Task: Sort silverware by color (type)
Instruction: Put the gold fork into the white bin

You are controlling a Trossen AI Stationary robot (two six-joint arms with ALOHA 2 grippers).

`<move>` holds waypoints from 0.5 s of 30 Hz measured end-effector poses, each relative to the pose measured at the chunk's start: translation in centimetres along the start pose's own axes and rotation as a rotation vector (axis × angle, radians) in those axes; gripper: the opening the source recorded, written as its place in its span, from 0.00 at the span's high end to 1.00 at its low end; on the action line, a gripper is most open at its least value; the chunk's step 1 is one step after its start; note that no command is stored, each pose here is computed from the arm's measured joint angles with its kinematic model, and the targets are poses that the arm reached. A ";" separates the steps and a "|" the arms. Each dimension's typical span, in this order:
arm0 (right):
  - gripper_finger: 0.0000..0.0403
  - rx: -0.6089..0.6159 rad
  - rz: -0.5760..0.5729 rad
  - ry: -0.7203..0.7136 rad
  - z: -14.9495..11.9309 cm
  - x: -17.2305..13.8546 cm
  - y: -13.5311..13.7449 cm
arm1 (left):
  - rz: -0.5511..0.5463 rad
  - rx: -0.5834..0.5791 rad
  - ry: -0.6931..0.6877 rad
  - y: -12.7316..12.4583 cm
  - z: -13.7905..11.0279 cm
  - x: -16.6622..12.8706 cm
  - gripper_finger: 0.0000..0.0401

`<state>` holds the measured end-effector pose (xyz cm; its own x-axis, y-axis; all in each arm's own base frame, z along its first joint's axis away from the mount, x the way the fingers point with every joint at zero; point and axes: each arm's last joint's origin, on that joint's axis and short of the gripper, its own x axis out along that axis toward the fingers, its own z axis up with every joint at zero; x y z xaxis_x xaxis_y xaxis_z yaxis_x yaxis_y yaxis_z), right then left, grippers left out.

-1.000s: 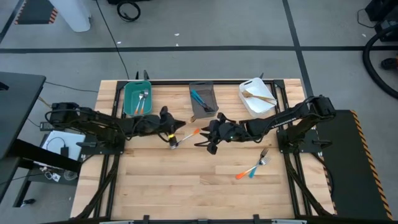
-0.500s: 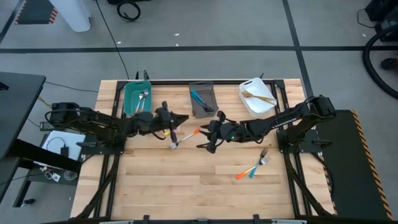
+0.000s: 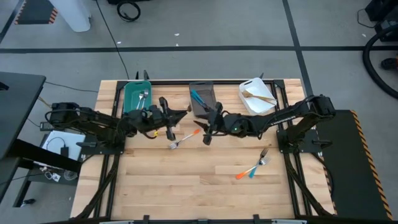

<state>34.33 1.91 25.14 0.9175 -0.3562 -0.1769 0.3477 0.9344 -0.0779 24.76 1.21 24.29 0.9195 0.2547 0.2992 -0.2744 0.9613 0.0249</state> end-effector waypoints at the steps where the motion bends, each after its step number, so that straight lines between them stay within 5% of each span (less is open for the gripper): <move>1: 0.69 0.008 0.014 -0.005 0.1 0.1 -0.1 | -0.003 -0.003 -0.013 0.0 0.1 0.0 0.94; 15: 0.56 -0.021 0.109 -0.140 1.4 0.3 -0.6 | -0.043 -0.036 -0.169 -0.2 1.4 0.7 0.94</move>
<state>34.67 1.30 26.51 0.9679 -0.2470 -0.0472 0.2424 0.9663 -0.0862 25.04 1.04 25.78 0.8688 0.1953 0.4551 -0.2230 0.9748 0.0073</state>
